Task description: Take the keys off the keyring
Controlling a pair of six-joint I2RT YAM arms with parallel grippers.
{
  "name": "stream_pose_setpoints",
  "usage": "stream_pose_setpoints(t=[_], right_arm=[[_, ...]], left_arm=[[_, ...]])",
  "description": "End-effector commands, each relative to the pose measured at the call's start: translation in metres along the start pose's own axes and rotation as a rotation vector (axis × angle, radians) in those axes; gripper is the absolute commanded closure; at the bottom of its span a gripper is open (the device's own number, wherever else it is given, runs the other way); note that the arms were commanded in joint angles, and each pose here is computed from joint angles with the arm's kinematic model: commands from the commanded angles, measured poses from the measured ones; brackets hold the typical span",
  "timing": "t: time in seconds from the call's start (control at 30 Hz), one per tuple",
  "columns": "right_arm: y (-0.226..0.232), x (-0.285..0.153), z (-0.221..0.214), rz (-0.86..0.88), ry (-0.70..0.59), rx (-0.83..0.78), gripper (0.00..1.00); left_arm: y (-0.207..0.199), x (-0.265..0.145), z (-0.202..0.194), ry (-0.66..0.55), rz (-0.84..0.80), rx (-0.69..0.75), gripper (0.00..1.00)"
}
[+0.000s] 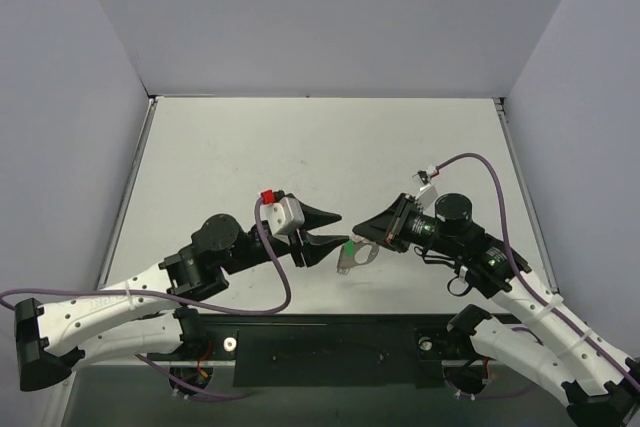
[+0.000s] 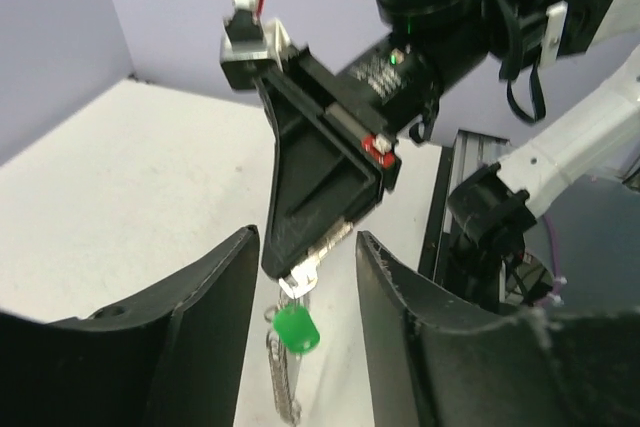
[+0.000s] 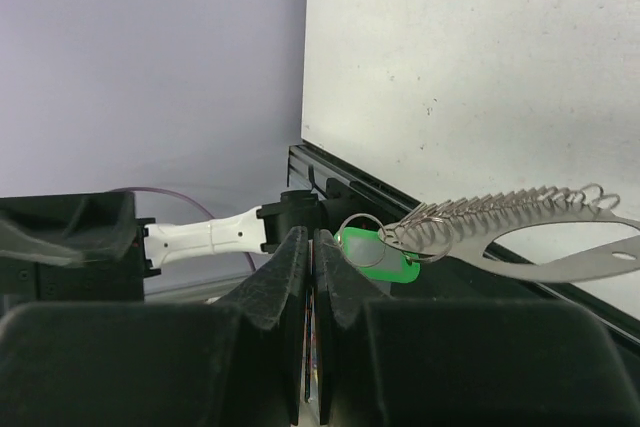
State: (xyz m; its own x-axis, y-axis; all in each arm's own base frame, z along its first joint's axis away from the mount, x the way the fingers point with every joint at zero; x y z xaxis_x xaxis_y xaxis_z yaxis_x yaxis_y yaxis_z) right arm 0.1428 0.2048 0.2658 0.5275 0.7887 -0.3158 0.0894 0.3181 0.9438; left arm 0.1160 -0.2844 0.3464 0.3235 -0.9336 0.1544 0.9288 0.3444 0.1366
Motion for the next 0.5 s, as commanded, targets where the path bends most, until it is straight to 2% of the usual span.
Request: stream_pose_setpoints(t=[0.0, 0.2, 0.47], right_arm=[[0.009, 0.001, 0.002, 0.034, 0.006, -0.039, 1.0], [0.003, 0.009, 0.002, 0.021, 0.025, -0.032, 1.0], [0.011, 0.009, 0.002, 0.035, 0.039, -0.041, 1.0]], left_arm=[[-0.009, -0.015, -0.017, 0.031, -0.032, -0.022, 0.45], [-0.018, -0.016, -0.041, 0.065, -0.075, -0.06, 0.45], [-0.016, -0.008, -0.069, 0.121, -0.04, -0.073, 0.45]])
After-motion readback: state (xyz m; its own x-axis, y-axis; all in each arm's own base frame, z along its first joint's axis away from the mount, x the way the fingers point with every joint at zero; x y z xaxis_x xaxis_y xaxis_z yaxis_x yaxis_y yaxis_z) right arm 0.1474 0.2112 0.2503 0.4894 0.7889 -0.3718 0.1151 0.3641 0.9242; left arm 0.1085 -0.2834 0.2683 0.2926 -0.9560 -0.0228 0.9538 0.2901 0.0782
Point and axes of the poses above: each gripper's point midway between its finger pads, its own x axis out along the fingers, its own y axis along the line the jaws close on, z = x × y, the point moved 5 cm from there along -x, back along the fingers, and after that the axes turned 11 degrees about x, right-handed, at the moved point
